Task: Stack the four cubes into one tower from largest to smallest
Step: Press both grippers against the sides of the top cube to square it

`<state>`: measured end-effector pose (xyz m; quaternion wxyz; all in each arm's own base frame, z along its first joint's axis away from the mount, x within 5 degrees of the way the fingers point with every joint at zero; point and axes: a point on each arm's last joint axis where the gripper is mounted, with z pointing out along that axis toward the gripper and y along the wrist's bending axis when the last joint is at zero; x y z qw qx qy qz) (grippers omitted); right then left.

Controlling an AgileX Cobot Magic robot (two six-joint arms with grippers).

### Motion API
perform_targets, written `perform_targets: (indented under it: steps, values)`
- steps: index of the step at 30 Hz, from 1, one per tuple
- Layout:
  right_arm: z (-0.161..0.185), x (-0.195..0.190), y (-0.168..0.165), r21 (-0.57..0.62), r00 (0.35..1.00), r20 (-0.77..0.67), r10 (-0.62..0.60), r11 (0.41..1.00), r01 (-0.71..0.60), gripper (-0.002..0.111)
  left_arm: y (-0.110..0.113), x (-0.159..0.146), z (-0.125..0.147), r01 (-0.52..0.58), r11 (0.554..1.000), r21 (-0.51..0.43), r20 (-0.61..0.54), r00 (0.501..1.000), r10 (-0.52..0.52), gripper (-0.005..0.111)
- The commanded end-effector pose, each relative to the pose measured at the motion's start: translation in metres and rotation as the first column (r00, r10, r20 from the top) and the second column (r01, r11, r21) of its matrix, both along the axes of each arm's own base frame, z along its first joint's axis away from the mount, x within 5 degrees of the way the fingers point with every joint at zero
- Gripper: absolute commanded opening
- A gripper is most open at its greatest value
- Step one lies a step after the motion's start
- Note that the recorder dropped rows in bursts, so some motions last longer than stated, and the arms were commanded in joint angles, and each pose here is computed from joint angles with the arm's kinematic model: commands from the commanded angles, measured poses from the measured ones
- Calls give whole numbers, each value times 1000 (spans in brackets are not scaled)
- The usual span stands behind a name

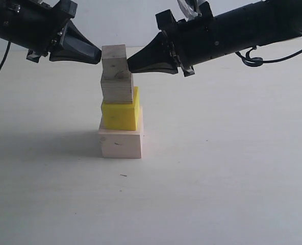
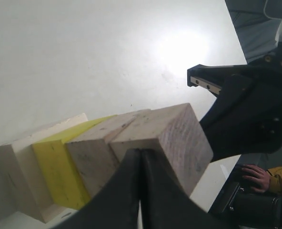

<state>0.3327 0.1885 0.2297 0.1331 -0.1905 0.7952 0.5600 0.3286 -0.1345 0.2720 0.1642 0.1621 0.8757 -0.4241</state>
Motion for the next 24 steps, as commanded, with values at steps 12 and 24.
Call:
perform_targets:
  steps: [12, 24]
  values:
    - [1, -3, -2, -13, 1000, 11, 23, 1000, -23, 0, -2, -1, 4, 0, 1000, -13, 11, 1000, 0, 0]
    - [1, -8, 8, -20, 999, 15, 48, 999, -48, 0, -2, -3, 4, 11, 1000, -17, 3, 1000, -10, 0]
